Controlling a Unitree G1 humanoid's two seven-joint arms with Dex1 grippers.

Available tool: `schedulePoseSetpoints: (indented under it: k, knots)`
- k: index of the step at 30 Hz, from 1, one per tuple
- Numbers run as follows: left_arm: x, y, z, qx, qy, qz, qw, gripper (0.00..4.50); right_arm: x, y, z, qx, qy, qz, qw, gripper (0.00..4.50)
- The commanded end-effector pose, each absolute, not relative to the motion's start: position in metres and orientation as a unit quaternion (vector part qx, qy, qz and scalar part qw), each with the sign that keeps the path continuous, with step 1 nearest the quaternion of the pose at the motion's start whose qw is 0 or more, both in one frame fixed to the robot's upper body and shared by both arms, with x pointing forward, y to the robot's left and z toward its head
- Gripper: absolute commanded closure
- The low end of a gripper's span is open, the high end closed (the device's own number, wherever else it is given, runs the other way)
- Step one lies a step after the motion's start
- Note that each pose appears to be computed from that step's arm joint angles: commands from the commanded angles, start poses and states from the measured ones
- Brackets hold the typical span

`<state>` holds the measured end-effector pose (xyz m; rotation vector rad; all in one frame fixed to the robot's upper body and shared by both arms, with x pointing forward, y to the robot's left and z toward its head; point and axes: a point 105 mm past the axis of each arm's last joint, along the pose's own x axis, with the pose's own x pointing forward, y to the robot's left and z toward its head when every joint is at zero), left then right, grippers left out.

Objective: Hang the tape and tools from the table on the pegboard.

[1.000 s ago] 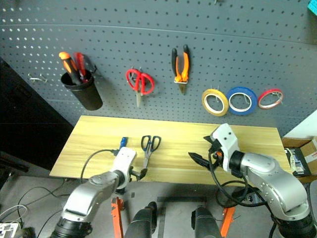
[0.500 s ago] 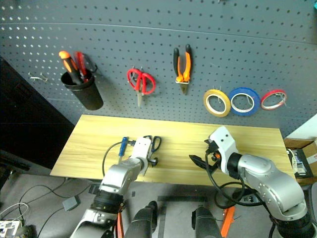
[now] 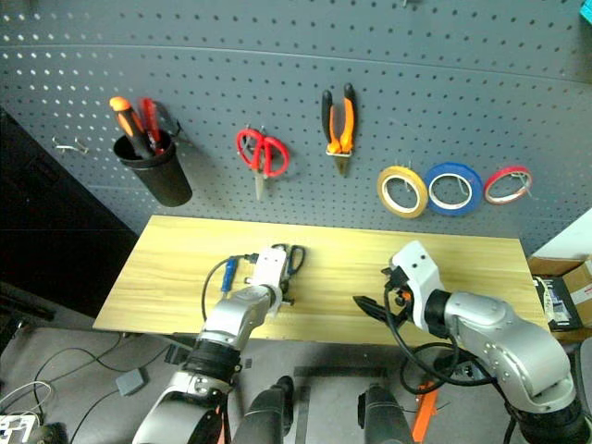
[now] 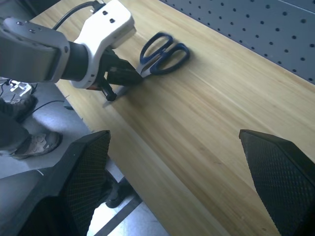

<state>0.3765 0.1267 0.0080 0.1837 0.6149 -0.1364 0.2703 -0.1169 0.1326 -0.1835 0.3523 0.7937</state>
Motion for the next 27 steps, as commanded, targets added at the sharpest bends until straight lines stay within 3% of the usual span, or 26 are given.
schedulePoseSetpoints:
  k: [1, 10, 17, 22, 27]
  knots:
    - [0.364, 0.133, -0.007, 0.092, 0.311, -0.095, 0.941, 3.75, 0.267, -0.119, 0.143, -0.092, 0.150, 0.379, 0.908, 0.00]
    - [0.330, 0.148, 0.019, 0.071, 0.249, -0.183, 0.948, 3.88, 0.265, -0.118, 0.159, -0.109, 0.096, 0.386, 0.911, 0.00]
    - [0.293, 0.158, 0.104, 0.107, 0.043, -0.241, 0.964, 3.89, 0.257, -0.110, 0.200, -0.142, -0.022, 0.427, 0.893, 0.00]
    - [0.286, 0.170, 0.162, 0.121, -0.078, -0.213, 0.966, 3.89, 0.265, -0.113, 0.216, -0.152, -0.059, 0.416, 0.895, 0.00]
    - [0.307, 0.177, 0.191, 0.118, -0.125, -0.188, 0.967, 3.89, 0.273, -0.117, 0.215, -0.156, -0.055, 0.410, 0.897, 0.00]
